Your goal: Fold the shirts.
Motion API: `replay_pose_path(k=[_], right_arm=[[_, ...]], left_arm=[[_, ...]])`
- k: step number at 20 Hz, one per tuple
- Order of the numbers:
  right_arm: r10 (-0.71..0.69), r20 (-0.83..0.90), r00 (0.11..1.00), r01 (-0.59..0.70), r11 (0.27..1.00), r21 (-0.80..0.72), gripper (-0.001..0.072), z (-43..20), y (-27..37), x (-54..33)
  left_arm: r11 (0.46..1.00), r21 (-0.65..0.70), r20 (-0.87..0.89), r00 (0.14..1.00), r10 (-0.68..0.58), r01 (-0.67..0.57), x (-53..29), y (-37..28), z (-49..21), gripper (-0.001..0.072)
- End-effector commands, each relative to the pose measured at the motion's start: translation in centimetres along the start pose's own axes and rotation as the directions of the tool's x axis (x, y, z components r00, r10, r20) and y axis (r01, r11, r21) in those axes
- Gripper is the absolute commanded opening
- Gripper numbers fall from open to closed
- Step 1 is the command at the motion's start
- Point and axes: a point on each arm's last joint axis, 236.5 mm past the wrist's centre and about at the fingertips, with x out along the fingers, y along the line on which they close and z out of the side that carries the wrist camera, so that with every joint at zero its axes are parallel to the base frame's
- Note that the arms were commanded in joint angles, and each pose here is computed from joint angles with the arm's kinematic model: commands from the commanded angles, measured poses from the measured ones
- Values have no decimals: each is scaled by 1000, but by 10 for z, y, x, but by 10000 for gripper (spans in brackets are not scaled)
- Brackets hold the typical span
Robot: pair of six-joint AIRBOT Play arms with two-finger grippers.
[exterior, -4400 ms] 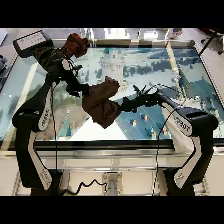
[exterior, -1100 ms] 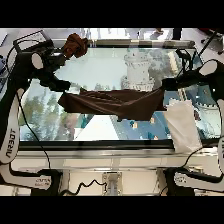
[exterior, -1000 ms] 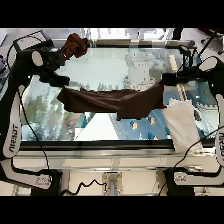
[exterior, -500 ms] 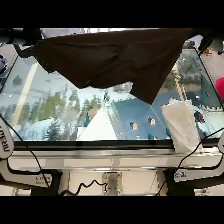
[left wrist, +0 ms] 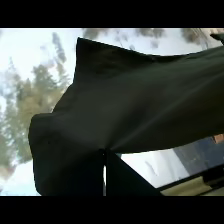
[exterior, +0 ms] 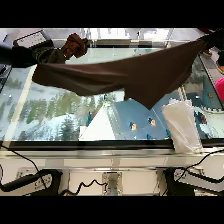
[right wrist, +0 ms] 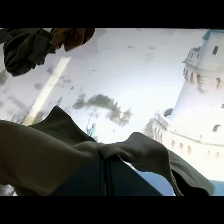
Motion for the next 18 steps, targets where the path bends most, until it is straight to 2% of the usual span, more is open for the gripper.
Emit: replay_pose_path(k=[1, 7, 12, 15, 18], right_arm=[[-8, -127, 992, 13, 999, 39, 34, -35, 18, -18], [47, -90, 995, -45, 999, 30, 34, -32, 41, -23], [95, -45, 994, -98, 993, -59, 34, -18, 67, -8], [-23, 11, 1000, 24, 994, -103, 34, -2, 46, 8], [-23, -83, 996, 21, 1000, -14, 34, -19, 21, 34]], left_arm=[[998, 25, -94, 994, -48, 51, -19, -21, -32, 9], [999, 16, -43, 998, -48, 49, -18, -21, -20, 9], [1000, 18, 126, 992, -27, 24, -20, -16, 19, 9], [999, 4, 333, 942, 29, -32, -31, -3, 69, 8], [996, -15, 343, 935, 92, -92, -24, 17, 76, 7]])
